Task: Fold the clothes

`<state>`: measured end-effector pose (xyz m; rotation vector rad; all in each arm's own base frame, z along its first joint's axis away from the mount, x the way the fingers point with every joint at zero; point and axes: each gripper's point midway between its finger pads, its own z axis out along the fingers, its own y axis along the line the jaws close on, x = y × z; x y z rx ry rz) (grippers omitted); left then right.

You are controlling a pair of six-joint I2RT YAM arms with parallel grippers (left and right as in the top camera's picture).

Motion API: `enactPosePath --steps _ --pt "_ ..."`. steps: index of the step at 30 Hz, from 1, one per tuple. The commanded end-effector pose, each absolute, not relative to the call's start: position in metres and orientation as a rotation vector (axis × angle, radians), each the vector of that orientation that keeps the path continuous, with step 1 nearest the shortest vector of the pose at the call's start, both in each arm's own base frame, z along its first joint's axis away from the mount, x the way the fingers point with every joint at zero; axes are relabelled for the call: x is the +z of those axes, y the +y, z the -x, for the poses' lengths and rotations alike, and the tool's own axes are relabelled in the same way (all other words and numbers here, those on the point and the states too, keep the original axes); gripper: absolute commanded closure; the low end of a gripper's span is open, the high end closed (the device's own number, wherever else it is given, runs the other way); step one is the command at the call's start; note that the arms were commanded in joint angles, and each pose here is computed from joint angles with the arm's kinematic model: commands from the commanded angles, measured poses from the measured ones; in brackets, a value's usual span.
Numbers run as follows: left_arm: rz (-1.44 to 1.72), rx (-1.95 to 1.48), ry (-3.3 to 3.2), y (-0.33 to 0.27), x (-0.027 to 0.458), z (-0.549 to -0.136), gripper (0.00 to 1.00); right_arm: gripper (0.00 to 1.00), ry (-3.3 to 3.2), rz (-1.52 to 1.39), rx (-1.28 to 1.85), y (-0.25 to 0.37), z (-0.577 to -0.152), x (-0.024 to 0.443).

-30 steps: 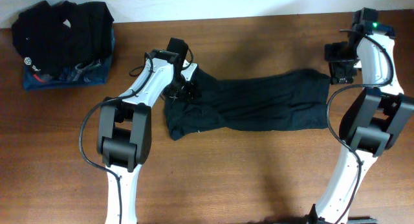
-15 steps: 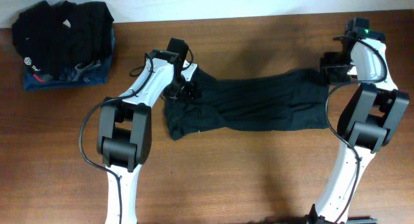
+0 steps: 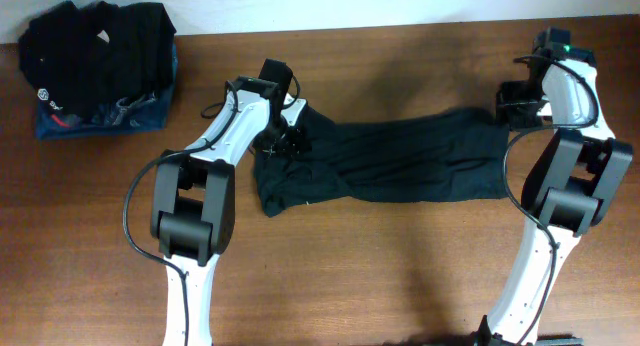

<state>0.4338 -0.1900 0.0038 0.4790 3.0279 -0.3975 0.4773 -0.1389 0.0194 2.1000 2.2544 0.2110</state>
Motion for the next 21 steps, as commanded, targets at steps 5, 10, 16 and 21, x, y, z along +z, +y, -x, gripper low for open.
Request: enactPosePath --steps 5,10,16,21 --pt "-0.513 -0.385 3.040 -0.192 -0.003 -0.431 0.84 0.96 2.355 -1.912 0.259 -0.147 -0.481 0.047" --pt "-0.513 -0.385 3.040 -0.192 -0.003 -0.431 0.83 0.96 2.459 -1.759 0.373 -0.137 -0.481 0.064" --pt "-0.504 -0.384 3.041 -0.189 -0.003 -0.432 0.84 0.96 2.595 -1.660 0.477 -0.128 -0.466 0.066" --pt "-0.503 -0.383 3.041 -0.188 -0.003 -0.432 0.83 0.96 2.669 -1.581 0.468 -0.130 -0.457 0.065"
